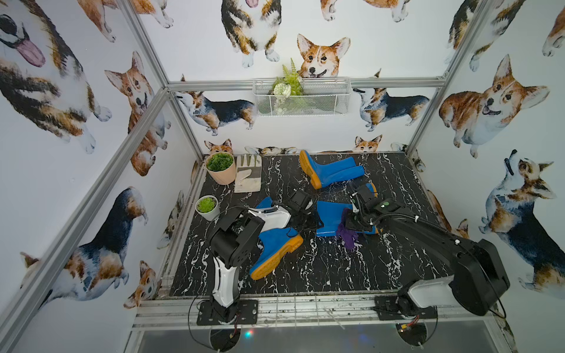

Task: Wipe the rubber boots with a cloth
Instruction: Wipe the dirt off the rubber boot.

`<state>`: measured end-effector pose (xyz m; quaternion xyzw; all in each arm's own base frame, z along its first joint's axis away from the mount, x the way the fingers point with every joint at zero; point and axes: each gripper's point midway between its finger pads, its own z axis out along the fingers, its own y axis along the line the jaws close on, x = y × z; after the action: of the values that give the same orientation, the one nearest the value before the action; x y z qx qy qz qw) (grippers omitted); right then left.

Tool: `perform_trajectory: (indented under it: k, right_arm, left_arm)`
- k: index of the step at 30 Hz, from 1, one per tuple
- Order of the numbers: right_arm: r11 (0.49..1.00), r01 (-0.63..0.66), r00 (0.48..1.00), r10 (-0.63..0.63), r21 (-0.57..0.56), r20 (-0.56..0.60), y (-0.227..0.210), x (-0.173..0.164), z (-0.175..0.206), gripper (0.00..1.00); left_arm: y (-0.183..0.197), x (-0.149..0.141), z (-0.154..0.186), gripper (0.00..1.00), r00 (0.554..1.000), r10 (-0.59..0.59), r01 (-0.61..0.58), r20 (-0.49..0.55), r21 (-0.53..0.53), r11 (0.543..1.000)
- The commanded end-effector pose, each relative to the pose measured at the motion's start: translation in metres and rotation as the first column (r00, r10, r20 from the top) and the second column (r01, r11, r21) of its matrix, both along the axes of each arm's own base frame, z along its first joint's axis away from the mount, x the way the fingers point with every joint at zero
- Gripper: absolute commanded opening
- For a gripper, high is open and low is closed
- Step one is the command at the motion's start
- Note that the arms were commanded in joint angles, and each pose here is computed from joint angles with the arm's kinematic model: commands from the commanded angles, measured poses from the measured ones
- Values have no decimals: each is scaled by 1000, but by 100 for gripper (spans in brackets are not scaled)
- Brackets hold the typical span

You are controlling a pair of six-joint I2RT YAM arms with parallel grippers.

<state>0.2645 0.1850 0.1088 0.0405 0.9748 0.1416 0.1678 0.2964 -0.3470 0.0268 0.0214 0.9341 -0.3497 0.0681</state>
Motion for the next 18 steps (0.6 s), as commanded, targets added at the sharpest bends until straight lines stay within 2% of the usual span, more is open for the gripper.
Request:
perform_trajectory:
  k: [1, 7, 11, 16, 18]
  right_arm:
    - [999, 25, 999, -26, 31, 24, 6, 8, 8, 0]
    - [1000, 9, 995, -9, 1, 102, 4, 21, 43, 0]
    - [998, -58, 990, 60, -21, 124, 25, 23, 54, 0]
    - [979, -203, 977, 203, -16, 69, 81, 14, 29, 0]
    - [976, -217, 975, 218, -31, 32, 85, 13, 14, 0]
  left_arm:
    - [-1, 0, 15, 0, 1000, 24, -24, -6, -44, 999]
    - [6, 1, 37, 0, 998, 37, -35, 45, -52, 998]
    - [5, 4, 51, 0, 997, 42, -36, 70, -74, 997]
    - [1, 8, 67, 0, 994, 49, -38, 97, -110, 993]
    - [1, 7, 73, 0, 993, 49, -35, 108, -123, 992]
